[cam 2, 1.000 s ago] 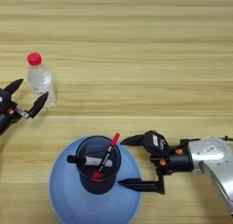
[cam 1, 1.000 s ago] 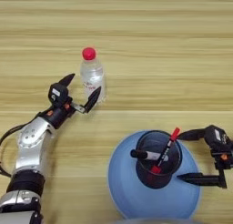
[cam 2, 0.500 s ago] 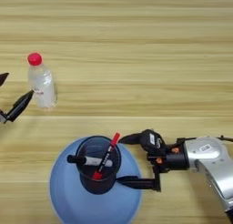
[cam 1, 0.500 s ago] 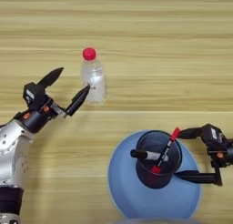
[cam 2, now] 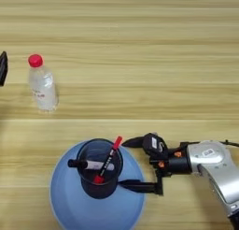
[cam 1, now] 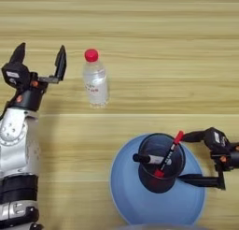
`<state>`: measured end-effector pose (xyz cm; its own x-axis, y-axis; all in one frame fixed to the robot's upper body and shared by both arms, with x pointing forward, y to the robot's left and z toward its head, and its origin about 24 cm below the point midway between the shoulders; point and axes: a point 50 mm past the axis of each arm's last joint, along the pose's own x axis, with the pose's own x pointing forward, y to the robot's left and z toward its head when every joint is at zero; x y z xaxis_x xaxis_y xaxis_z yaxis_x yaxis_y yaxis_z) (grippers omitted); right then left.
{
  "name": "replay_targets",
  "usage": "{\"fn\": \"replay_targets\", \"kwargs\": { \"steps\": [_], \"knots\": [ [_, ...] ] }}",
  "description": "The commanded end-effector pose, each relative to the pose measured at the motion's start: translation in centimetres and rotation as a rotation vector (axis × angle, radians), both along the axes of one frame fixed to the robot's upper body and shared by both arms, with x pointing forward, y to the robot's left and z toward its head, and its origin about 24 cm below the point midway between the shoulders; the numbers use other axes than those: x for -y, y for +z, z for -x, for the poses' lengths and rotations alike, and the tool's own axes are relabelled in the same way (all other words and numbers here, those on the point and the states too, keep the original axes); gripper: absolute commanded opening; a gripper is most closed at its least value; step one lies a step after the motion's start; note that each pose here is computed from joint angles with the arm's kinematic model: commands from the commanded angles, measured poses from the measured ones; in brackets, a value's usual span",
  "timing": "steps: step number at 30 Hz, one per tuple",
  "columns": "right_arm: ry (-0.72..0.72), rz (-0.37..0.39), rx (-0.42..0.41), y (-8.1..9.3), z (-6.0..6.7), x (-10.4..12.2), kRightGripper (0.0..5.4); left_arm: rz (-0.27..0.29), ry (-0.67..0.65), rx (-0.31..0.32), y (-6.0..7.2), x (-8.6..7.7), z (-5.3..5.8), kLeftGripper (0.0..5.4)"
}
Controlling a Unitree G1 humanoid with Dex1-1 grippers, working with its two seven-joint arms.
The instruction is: Move the objects on the table
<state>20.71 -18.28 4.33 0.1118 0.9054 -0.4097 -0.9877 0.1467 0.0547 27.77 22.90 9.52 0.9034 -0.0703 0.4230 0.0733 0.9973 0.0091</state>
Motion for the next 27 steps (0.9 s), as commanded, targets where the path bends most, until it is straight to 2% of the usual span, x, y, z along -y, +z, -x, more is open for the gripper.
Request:
{"fn": "replay_targets", "kwargs": {
  "steps": [1,6,10,12,21,27],
  "knots": [
    [-0.003,0.014,0.031,0.4,-0.4,0.0,5.37,-0.003,0.103,-0.095,-1.6,-0.2,-0.6,5.4],
    [-0.003,0.031,0.085,1.2,-0.8,0.0,5.37,0.039,0.171,-0.167,-3.2,-0.3,-0.9,5.4],
    [-0.054,0.096,0.147,1.2,-1.6,-0.1,5.37,0.04,0.177,-0.18,-3.6,-0.3,-0.9,5.4],
    [-0.076,0.105,0.168,1.5,-2.0,-0.2,5.37,0.041,0.184,-0.19,-3.9,-0.4,-0.9,5.4],
    [-0.167,0.2,0.217,1.2,-3.4,0.6,5.37,0.039,0.183,-0.228,-5.0,-0.2,-0.8,5.4],
    [-0.198,0.249,0.246,0.6,-4.1,0.4,5.37,0.035,0.174,-0.234,-5.1,-0.1,-0.8,5.4]
  ]
}}
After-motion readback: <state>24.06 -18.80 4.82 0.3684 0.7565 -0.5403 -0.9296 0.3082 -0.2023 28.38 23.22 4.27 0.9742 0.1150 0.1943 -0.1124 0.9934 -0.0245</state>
